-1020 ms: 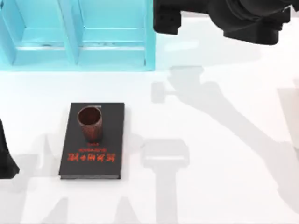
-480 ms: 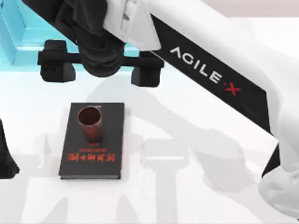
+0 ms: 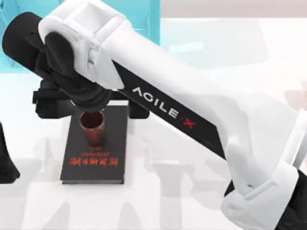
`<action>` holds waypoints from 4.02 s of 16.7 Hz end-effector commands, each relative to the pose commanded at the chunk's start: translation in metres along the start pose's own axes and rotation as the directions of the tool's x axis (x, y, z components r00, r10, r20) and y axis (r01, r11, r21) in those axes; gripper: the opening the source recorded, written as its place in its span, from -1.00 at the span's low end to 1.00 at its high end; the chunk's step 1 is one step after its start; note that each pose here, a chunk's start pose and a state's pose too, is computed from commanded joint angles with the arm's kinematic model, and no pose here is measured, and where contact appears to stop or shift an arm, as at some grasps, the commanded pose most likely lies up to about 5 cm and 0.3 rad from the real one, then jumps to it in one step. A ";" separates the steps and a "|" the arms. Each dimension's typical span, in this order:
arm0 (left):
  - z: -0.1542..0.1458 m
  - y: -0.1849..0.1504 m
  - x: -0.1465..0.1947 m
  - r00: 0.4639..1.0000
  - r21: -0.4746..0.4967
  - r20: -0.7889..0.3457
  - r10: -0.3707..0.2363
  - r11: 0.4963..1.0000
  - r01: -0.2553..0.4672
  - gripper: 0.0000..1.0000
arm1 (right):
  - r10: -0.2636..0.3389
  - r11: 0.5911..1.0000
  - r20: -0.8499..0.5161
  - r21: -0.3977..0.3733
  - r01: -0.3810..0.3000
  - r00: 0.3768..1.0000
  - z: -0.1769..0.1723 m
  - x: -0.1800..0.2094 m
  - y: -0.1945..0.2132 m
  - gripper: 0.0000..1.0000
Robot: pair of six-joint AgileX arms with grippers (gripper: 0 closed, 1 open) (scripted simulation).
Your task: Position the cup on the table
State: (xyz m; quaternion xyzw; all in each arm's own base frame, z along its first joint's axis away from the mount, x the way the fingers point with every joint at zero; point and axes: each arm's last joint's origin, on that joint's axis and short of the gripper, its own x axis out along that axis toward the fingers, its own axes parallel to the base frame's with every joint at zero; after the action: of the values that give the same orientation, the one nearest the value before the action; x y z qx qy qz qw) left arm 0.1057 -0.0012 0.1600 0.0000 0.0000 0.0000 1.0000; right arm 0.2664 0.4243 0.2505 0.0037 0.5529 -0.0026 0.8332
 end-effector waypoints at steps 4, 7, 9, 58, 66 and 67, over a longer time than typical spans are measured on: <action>0.000 0.000 0.000 1.000 0.000 0.000 0.000 1.000 0.000 1.00 | -0.004 1.000 -0.003 0.002 0.004 1.000 0.002 0.003 -0.001 1.00; 0.000 0.000 0.000 1.000 0.000 0.000 0.000 1.000 0.000 1.00 | -0.010 1.000 -0.006 -0.003 0.010 1.000 0.002 0.020 0.004 1.00; 0.000 0.000 0.000 1.000 0.000 0.000 0.000 1.000 0.000 1.00 | -0.009 1.000 -0.006 -0.002 0.009 1.000 0.002 0.040 0.007 1.00; 0.000 0.000 0.000 1.000 0.000 0.000 0.000 1.000 0.000 1.00 | 0.001 1.000 -0.001 -0.002 -0.001 1.000 0.018 0.053 0.002 -1.00; 0.000 0.000 0.000 1.000 0.000 0.000 0.000 1.000 0.000 1.00 | -0.006 1.000 -0.002 -0.008 0.006 1.000 0.040 0.041 -0.023 -1.00; 0.000 0.000 0.000 1.000 0.000 0.000 0.000 1.000 0.000 1.00 | -0.008 1.000 -0.003 -0.009 0.008 1.000 0.045 0.038 -0.032 -1.00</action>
State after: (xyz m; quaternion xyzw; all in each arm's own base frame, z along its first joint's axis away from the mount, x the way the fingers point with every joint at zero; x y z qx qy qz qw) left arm 0.1057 -0.0012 0.1600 0.0000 0.0000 0.0000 1.0000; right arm 0.3226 0.3920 0.2327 -0.0025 0.5544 -0.0036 0.8323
